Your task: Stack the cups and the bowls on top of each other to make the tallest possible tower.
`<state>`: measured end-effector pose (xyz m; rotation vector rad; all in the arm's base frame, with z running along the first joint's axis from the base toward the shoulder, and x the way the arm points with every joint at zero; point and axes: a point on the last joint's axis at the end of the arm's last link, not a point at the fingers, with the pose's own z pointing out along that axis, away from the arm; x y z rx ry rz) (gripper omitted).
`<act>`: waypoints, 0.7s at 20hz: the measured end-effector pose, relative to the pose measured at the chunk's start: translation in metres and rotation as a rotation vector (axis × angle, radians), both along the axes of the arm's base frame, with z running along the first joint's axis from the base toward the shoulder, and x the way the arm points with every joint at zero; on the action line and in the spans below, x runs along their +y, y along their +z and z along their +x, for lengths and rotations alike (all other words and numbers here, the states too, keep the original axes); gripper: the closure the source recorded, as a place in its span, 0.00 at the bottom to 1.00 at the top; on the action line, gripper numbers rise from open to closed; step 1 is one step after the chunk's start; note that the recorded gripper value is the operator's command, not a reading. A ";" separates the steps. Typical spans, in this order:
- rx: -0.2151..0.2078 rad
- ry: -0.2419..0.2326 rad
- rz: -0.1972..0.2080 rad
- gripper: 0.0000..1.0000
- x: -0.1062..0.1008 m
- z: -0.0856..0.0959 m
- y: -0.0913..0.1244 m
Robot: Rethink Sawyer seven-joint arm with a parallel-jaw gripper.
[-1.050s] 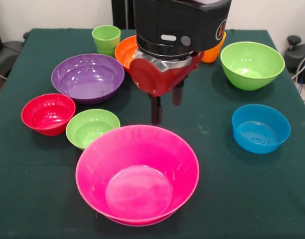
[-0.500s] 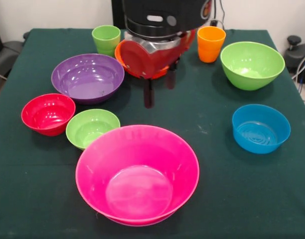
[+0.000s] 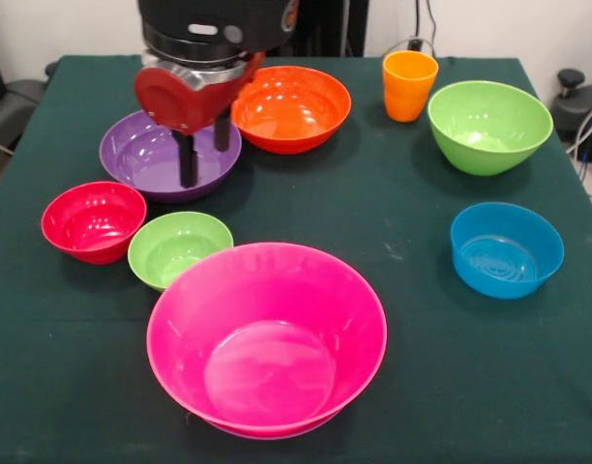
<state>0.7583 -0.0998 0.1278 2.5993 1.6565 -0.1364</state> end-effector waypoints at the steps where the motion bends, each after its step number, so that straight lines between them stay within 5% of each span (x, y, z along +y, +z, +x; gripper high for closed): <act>1: 0.001 0.002 -0.002 0.00 -0.002 -0.002 -0.002; 7: 0.002 0.012 -0.022 0.00 -0.003 -0.015 -0.016; 14: 0.009 0.091 -0.081 0.00 -0.004 -0.036 -0.028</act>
